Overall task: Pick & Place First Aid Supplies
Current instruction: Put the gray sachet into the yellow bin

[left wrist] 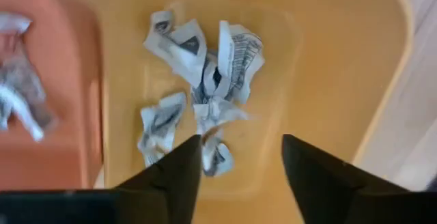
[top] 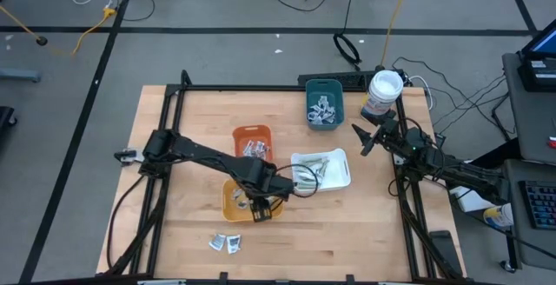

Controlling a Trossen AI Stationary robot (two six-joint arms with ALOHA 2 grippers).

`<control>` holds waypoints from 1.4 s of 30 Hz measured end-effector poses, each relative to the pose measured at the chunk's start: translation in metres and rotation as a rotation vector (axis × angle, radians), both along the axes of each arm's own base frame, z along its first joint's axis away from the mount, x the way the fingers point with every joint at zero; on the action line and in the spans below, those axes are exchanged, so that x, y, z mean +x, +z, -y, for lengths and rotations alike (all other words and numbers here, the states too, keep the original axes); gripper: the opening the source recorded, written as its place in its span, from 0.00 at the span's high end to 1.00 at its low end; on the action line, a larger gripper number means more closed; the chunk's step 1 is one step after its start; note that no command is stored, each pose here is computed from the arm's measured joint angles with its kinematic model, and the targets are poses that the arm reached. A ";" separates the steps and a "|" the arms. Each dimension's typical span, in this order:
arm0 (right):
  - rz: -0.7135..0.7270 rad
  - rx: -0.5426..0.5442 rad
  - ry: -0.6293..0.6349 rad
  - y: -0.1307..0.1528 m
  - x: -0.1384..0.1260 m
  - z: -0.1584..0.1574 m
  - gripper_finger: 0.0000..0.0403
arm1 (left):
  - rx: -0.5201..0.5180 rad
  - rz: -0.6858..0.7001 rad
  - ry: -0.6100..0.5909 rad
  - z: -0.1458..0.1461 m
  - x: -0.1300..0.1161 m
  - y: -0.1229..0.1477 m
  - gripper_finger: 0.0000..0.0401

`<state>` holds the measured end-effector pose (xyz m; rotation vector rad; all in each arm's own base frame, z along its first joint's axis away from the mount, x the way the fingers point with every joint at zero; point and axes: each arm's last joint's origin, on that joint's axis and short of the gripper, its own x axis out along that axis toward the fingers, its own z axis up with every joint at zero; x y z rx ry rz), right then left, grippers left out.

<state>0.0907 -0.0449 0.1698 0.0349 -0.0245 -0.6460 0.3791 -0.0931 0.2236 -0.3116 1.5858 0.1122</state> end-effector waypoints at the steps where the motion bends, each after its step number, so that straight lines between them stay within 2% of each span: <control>1: 0.000 0.000 0.000 0.000 0.000 0.000 0.35 | -0.003 0.003 0.037 0.000 -0.001 0.003 0.46; 6: 0.000 0.000 0.000 0.000 0.000 0.000 0.35 | -0.010 -0.007 0.229 0.000 -0.009 0.018 0.34; 13: 0.000 0.000 0.000 0.000 0.000 0.000 0.35 | -0.008 -0.043 0.452 0.010 -0.022 0.033 0.30; 19: 0.000 0.000 0.000 0.000 0.000 0.000 0.35 | -0.006 -0.055 0.460 0.040 -0.034 0.032 0.33; 26: 0.000 0.000 0.000 0.000 0.000 0.000 0.35 | -0.001 -0.078 0.494 0.067 -0.066 0.024 0.35; 33: 0.000 0.000 0.000 0.000 0.000 0.000 0.35 | 0.010 -0.111 0.524 0.092 -0.102 0.014 0.33; 42: 0.000 0.000 0.000 0.000 0.000 0.000 0.35 | -0.007 -0.116 0.536 0.114 -0.135 0.013 0.33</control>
